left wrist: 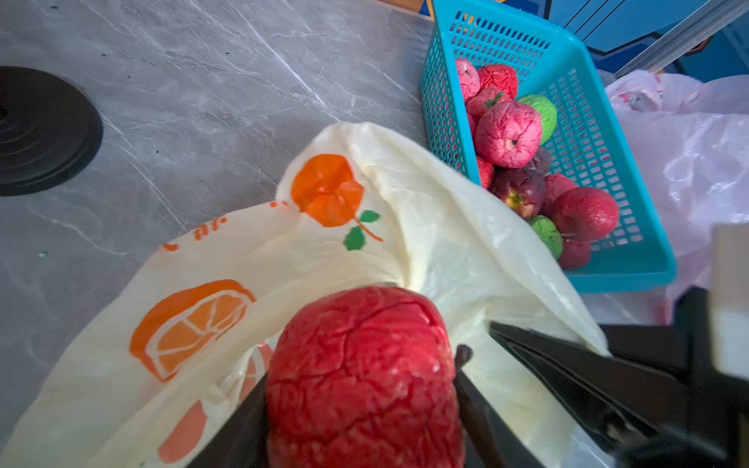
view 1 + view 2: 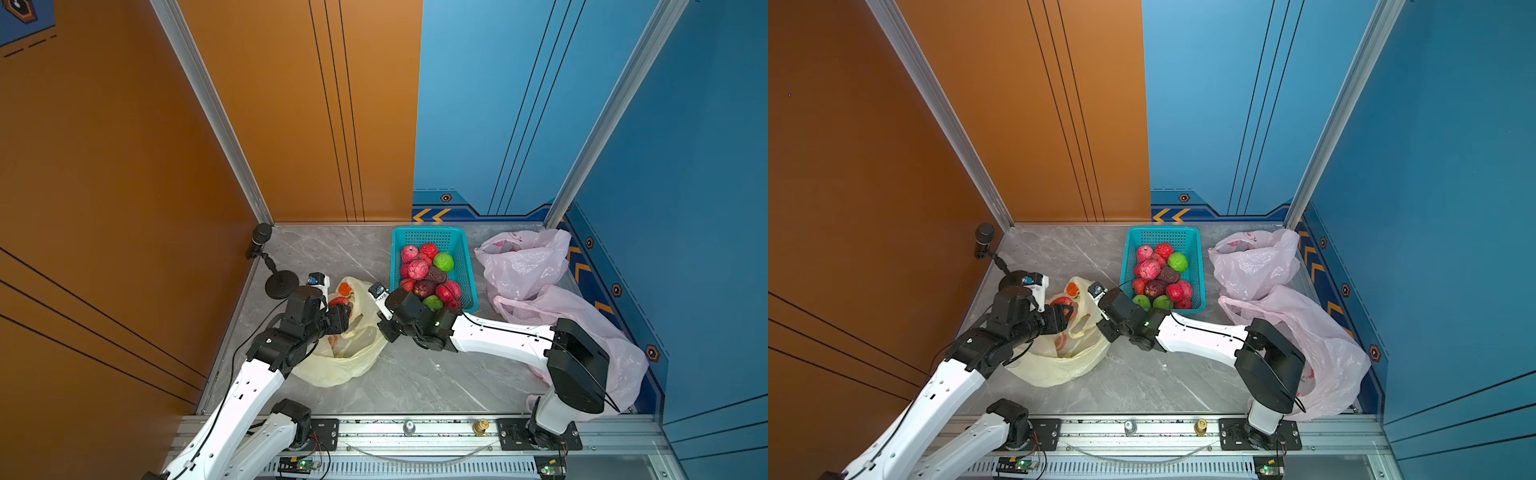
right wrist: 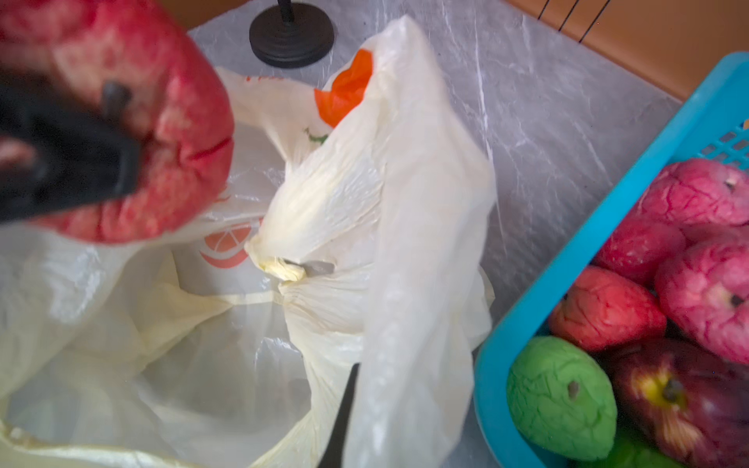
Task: Untie the knot of a plastic bag & take out the apple
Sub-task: Pick up the plastic bag at the center of the board.
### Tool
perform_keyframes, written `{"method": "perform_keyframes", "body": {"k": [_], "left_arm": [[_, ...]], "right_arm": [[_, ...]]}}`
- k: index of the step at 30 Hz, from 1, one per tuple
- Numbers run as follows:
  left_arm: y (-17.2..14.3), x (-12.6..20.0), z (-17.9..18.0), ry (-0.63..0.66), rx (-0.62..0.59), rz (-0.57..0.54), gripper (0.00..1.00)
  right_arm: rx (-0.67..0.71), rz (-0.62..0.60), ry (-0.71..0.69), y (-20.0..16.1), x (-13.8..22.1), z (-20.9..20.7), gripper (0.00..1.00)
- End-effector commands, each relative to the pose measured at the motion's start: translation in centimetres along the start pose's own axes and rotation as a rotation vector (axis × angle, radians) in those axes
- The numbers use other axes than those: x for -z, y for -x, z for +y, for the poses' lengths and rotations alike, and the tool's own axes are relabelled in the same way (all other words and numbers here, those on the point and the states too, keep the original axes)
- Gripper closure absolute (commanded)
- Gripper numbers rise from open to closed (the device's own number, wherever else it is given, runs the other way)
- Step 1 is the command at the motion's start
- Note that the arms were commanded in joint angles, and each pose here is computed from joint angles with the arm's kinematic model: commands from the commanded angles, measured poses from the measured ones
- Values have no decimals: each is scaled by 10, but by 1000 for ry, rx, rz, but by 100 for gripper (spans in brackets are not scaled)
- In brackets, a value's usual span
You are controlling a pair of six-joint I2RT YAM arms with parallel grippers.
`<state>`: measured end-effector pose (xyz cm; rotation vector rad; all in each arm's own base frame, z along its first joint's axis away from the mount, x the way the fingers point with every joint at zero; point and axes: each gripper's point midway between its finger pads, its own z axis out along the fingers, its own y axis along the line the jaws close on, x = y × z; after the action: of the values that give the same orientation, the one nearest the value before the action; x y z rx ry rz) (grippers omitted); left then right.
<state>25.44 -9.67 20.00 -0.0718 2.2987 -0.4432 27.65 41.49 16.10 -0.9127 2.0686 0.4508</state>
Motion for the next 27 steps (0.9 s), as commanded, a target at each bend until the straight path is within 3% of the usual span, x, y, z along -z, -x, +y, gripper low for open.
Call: {"method": "perform_keyframes", "body": {"k": [1,7,12,18,23,27], "left_arm": [[11,23,-17,-79,22,-10,38],[35,45,-35,-148,7,-82,38],[42,54,-36,-149,-1,-119,38],[42,53,-39,-161,-1,-114,38],[49,51,-48,-198,-4,-114,38],[60,50,-58,-231,-19,-121,38]], "right_arm": [[31,-57,-43,36,2,-8,100],[64,-204,-101,88,2,-35,100],[122,-469,-79,131,23,-38,100],[59,-315,-51,136,-26,-65,99],[38,-159,-19,114,-75,-79,88],[-14,-114,-15,113,-88,-93,80]]}}
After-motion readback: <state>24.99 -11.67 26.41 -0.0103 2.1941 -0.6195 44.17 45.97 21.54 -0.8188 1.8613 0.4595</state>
